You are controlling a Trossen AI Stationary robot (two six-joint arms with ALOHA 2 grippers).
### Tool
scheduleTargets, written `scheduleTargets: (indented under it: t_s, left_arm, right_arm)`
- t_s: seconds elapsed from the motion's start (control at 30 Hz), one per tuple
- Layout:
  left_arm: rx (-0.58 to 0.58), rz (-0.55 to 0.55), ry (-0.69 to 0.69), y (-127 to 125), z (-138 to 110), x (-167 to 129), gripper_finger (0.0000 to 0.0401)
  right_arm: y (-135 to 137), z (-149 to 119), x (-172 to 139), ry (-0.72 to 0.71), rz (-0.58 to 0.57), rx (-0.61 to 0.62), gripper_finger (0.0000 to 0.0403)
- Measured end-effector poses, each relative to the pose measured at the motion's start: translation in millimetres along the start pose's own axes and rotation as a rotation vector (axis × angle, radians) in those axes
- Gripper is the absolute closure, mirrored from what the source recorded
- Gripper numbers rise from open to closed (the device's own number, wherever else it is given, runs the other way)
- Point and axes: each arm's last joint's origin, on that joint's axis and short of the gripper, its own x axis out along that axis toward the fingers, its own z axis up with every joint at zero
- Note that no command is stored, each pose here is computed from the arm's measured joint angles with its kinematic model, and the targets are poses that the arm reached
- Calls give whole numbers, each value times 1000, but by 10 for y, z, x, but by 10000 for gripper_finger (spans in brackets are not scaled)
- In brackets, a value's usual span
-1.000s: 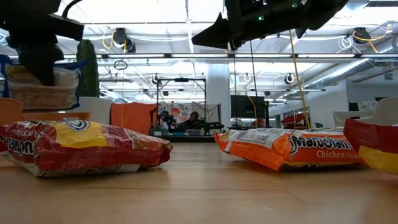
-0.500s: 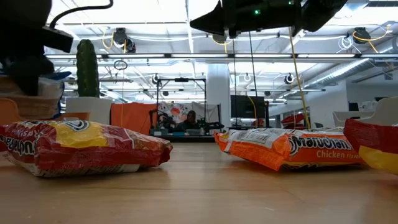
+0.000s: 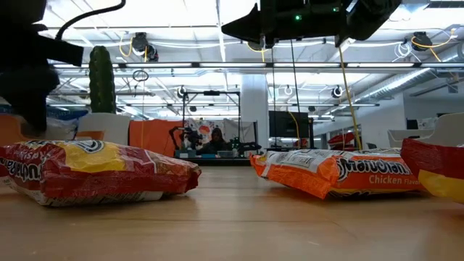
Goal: Sort Maruchan noodles
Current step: Put the right blue noodle pack into the orange bin, then put the top red noodle pack into the black bin
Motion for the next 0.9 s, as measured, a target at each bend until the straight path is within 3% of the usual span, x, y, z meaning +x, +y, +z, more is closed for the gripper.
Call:
scheduleTargets:
  t_s: [0.2, 0.4, 0.7, 0.9]
  left_arm:
    - [33, -143, -27, -147, 28, -10, 156]
    - [74, -213, -74, -226, 81, -14, 164]
    - [63, -126, -57, -137, 171, 47, 277]
    - [49, -97, -57, -106, 194, 104, 321]
  right_arm:
    - [0, -2, 0, 2, 0, 0, 362]
    - [0, -3, 0, 3, 0, 0, 362]
    - [9, -21, -1, 23, 6, 25, 362]
    - [46, -40, -3, 49, 22, 29, 362]
